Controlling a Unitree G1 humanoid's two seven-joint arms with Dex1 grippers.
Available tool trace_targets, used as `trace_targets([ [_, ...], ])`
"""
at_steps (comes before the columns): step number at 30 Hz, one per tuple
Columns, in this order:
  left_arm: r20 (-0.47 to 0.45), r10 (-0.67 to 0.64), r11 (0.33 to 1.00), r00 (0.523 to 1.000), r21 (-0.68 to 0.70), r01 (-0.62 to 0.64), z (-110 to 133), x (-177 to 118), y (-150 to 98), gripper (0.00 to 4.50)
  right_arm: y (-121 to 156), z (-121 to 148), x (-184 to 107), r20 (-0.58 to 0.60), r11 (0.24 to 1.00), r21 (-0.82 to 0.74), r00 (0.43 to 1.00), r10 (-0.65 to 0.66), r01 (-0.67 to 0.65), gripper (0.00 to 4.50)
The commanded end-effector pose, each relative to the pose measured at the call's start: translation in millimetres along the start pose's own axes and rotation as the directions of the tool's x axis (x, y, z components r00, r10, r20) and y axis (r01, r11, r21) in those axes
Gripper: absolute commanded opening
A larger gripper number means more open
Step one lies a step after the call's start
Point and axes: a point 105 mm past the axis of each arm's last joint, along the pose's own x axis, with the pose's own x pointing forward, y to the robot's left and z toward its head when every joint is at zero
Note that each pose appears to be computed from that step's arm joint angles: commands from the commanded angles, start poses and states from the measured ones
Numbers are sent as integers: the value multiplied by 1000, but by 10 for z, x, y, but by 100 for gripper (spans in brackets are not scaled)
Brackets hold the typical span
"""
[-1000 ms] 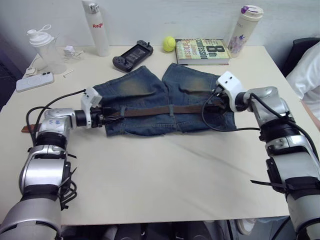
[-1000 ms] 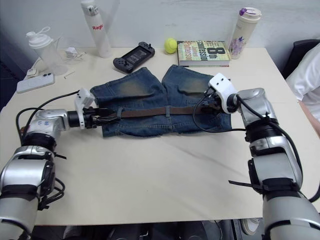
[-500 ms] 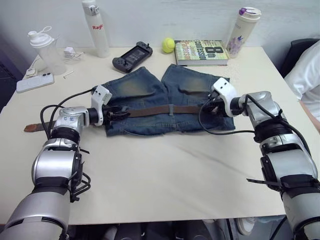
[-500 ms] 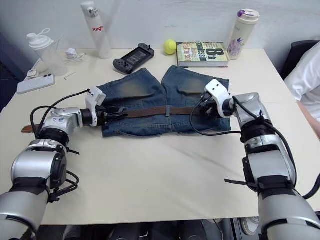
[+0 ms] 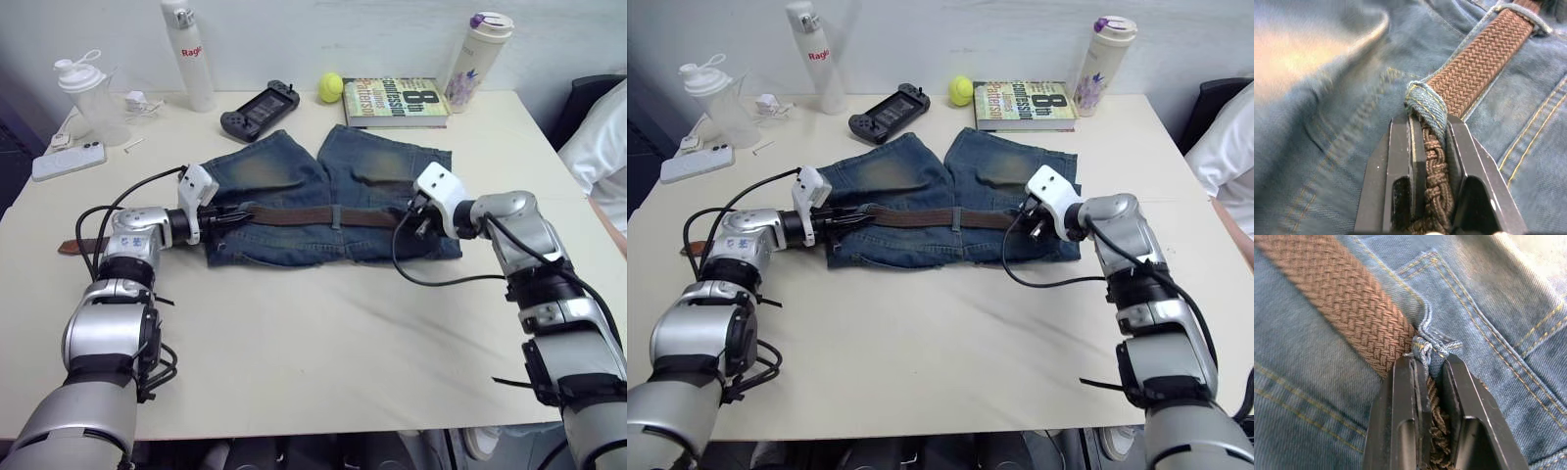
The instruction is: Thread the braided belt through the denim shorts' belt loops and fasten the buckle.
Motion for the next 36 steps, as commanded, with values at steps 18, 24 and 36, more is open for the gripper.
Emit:
trace_targets([
  [18,-74,-161,560,984,814,153,-576,-1226,-1178,20,1692,-466,-1082,-47,695,-658,938,345,-288,7],
  [24,-168,-162,594,972,770,233,-694,-1251,-1087,20,1447,-629,-1028,-147,770,-559,950,275,-309,7],
  [36,-242,-336,761,910,500,414,-500,-1288,-1110,416,1371,-447,-1229,-131,760,-545,932,339,-353,449],
])
